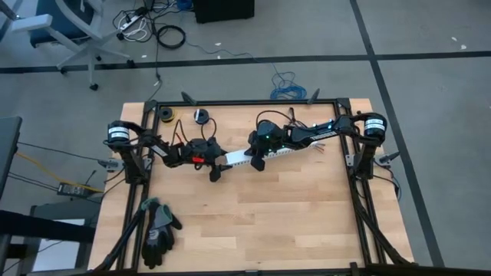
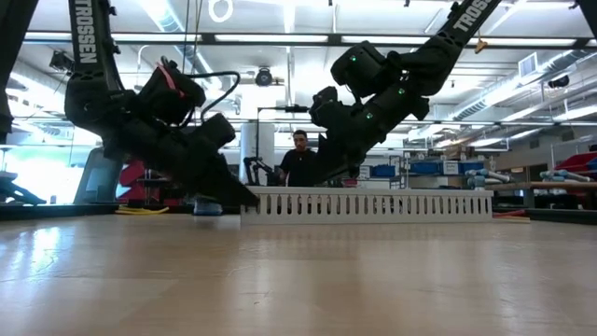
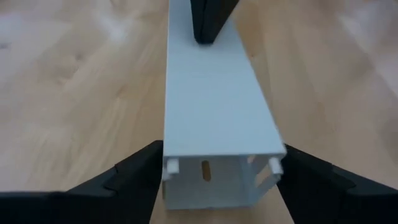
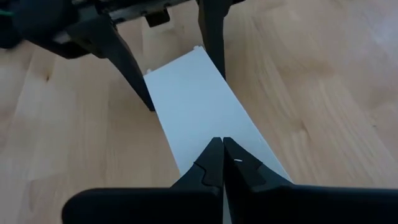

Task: Ziptie cables
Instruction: Close the cable duct

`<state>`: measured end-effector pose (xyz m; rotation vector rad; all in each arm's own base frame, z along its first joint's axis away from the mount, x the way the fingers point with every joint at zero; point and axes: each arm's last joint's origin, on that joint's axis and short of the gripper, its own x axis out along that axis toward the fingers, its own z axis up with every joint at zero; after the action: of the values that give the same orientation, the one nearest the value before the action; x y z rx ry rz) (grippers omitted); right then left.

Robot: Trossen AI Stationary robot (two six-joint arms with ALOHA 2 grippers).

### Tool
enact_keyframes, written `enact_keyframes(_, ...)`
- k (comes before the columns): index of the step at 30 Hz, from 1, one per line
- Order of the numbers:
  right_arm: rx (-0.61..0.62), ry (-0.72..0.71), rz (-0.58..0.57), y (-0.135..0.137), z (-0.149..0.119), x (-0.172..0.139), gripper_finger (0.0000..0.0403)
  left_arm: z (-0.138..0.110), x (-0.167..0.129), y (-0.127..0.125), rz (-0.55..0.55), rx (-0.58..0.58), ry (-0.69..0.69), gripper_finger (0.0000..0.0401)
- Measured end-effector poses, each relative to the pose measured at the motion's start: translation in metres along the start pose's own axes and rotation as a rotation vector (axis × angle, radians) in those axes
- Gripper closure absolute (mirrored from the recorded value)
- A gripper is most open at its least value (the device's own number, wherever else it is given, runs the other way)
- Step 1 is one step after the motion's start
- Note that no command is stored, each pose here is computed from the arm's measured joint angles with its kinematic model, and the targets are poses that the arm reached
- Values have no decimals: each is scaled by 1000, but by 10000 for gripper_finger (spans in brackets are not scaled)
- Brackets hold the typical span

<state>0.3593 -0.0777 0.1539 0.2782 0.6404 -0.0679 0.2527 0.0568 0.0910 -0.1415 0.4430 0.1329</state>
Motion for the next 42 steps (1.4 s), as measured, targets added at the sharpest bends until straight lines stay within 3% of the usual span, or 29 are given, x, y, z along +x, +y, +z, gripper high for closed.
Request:
enact_keyframes(4,17,4,-1,0,0,0,403,3,-10,-1,-2,5,-29,104)
enact_keyframes(10,18,11,-2,0,0,-1,403,-11,-25,-1,28,-23,2,103)
enact_keyframes(26,29,9,-8,-2,0,-1,403,-10,-13,-2,55,-11,-4,105)
enact_keyframes(35,24,6,-8,-2,0,-1,403,-10,-10,-2,56,-12,-3,154)
enact_keyframes(42,34,-15,-43,9,13,-23,403,-10,-10,-2,57,-13,-4,167)
